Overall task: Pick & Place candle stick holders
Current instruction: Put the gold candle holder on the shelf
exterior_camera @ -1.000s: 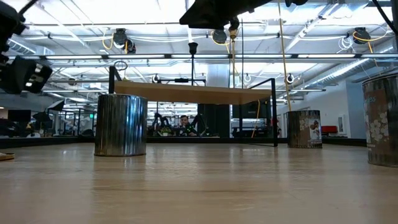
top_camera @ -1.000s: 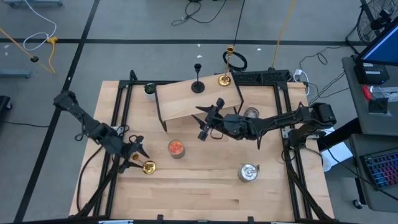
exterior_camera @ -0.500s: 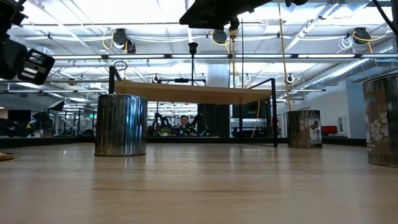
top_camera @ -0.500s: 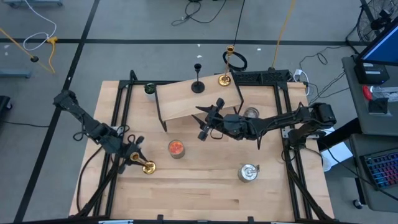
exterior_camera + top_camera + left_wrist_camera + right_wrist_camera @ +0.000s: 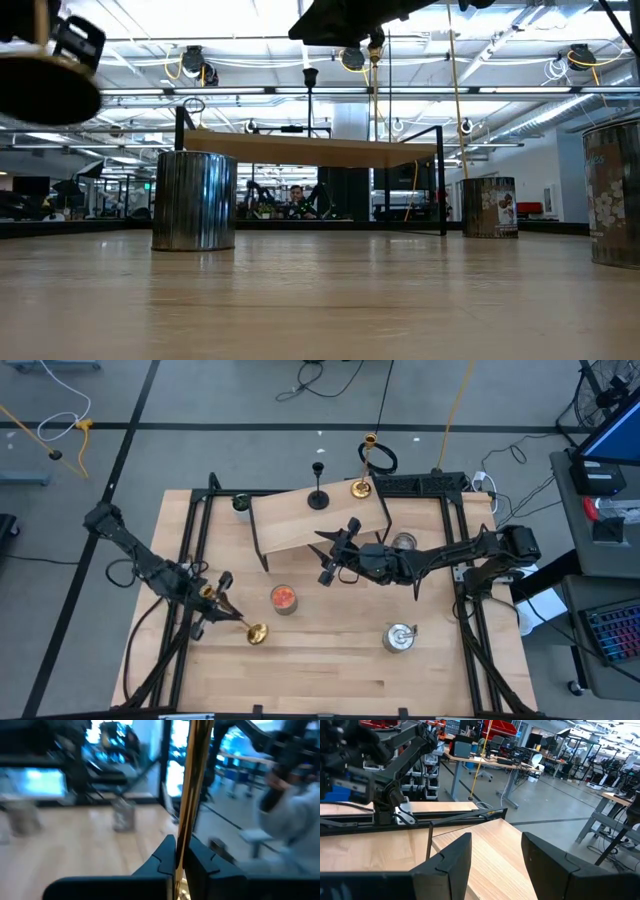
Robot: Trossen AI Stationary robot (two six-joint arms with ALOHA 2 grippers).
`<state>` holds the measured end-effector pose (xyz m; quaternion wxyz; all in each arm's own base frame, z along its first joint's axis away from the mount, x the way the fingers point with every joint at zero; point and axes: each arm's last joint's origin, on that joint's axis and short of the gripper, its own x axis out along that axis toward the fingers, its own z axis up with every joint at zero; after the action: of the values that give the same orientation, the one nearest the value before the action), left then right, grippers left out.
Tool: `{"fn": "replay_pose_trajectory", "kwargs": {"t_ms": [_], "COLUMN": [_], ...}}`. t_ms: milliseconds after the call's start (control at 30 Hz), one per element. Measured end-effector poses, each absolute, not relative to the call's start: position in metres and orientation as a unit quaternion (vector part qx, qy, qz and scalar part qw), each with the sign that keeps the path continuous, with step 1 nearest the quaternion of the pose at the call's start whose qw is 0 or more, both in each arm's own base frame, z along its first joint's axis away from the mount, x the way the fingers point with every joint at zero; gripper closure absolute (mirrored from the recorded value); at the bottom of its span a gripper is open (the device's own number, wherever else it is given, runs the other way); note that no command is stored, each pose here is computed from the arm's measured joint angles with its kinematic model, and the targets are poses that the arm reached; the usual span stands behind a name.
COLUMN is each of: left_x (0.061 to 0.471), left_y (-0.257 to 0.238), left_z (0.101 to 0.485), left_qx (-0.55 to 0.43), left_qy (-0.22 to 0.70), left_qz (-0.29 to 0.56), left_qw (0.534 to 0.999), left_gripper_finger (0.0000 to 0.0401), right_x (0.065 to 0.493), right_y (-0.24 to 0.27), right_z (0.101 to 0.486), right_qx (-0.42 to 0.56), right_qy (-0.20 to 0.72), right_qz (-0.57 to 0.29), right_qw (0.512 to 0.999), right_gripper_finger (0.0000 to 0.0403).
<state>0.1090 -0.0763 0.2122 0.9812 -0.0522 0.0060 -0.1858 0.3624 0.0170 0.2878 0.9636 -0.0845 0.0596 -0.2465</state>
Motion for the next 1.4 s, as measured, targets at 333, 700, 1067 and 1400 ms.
{"fn": "replay_pose_trajectory", "kwargs": {"t_ms": [333, 700, 1067, 1400], "left_x": [0.119, 0.138, 0.160, 0.192], "left_y": [-0.071, -0.052, -0.003, 0.055], "left_z": [0.240, 0.324, 0.339, 0.318], "left_qx": [-0.015, 0.039, 0.006, -0.028], "left_qy": [-0.077, -0.006, 0.029, 0.079], "left_qz": [-0.031, 0.122, 0.292, 0.325], "left_qw": [0.996, 0.992, 0.956, 0.942], "left_gripper_finger": [0.0385, 0.0384, 0.0386, 0.0386], "right_x": [0.362, 0.362, 0.362, 0.362], "right_y": [0.017, 0.017, 0.018, 0.018], "right_z": [0.288, 0.288, 0.288, 0.288], "right_qx": [-0.067, -0.055, -0.047, -0.046], "right_qy": [0.055, 0.052, 0.050, 0.050], "right_qz": [-0.247, -0.247, -0.247, -0.247], "right_qw": [0.965, 0.966, 0.966, 0.967], "right_gripper_finger": [0.0232, 0.0232, 0.0232, 0.0232]}}
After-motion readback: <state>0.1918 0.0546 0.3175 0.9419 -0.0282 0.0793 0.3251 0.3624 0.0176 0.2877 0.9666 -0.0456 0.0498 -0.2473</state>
